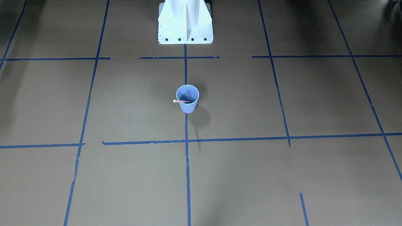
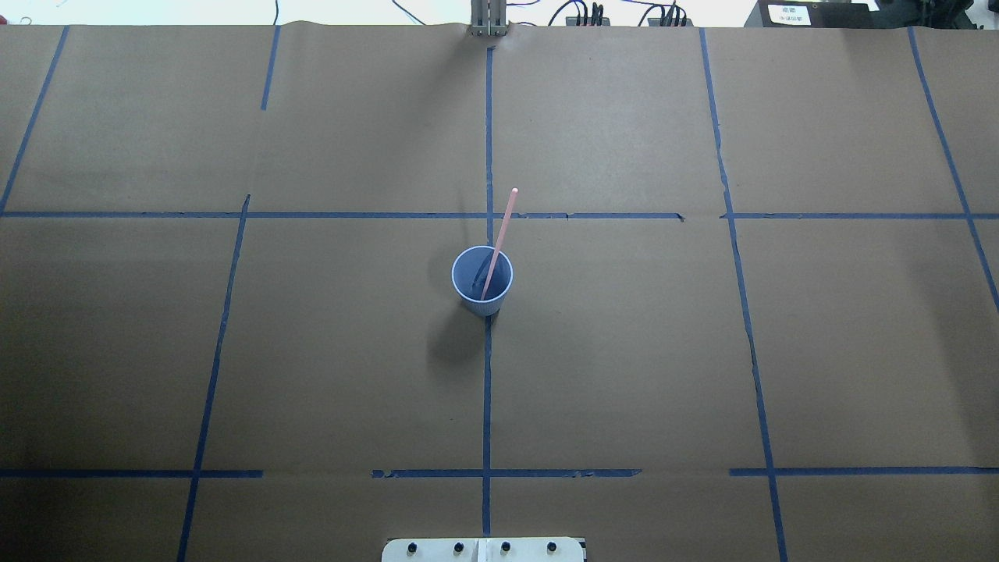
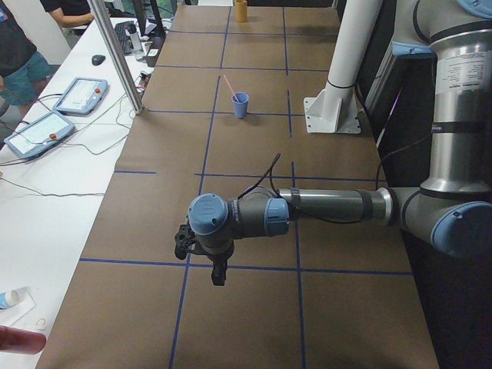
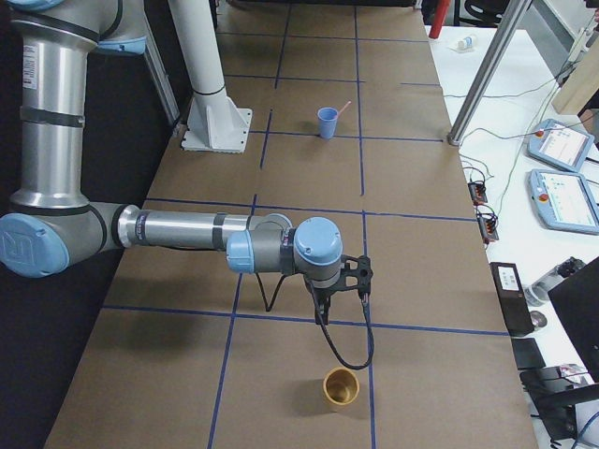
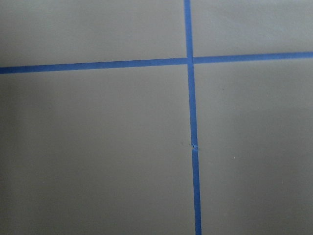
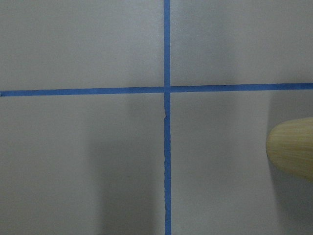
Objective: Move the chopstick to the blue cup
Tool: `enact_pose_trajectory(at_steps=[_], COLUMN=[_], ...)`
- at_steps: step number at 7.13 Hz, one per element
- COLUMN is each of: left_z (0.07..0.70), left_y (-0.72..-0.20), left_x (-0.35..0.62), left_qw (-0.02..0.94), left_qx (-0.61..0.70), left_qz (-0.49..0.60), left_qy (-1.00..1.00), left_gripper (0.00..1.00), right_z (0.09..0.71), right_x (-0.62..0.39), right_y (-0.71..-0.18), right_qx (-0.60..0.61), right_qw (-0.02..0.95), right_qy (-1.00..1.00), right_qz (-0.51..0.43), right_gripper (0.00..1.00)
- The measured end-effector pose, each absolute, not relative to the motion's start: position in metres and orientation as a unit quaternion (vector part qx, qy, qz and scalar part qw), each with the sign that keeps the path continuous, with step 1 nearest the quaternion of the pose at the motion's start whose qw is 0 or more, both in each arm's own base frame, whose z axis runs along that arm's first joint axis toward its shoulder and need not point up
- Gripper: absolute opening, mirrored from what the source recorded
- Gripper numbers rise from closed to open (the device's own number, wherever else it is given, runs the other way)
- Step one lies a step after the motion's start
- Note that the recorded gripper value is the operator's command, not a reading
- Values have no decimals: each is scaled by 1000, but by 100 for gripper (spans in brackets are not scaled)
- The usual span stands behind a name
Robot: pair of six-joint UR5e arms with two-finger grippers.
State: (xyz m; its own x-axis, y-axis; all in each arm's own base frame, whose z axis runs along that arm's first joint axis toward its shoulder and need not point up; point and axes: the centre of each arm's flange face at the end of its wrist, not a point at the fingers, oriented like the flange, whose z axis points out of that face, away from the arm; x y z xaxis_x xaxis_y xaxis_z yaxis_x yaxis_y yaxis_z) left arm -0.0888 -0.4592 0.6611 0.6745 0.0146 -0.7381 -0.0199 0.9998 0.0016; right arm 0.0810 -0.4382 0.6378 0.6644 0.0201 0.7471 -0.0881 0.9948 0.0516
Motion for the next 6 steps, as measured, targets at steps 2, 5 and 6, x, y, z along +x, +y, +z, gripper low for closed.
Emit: enact_pose_trajectory(at_steps=[2,5,6], left_z=[665,683,687], left_y=[-458,-458,-458], left_x=[-89,-87,-86], left_qw=[916,919,920], left_qx=[-9,-9,-8], left_qz=[3,7,9], left_qy=[402,394,393], left_gripper=[100,100,100], right_z=[639,639,638], right_x=[81,81,81], right_y=[-438,-438,-438], right_qx=[41,39,40], right_qw=[911,911,911], right_qy=[-408,-409,-409], right_qz=[30,33,33], right_gripper=[100,100,100])
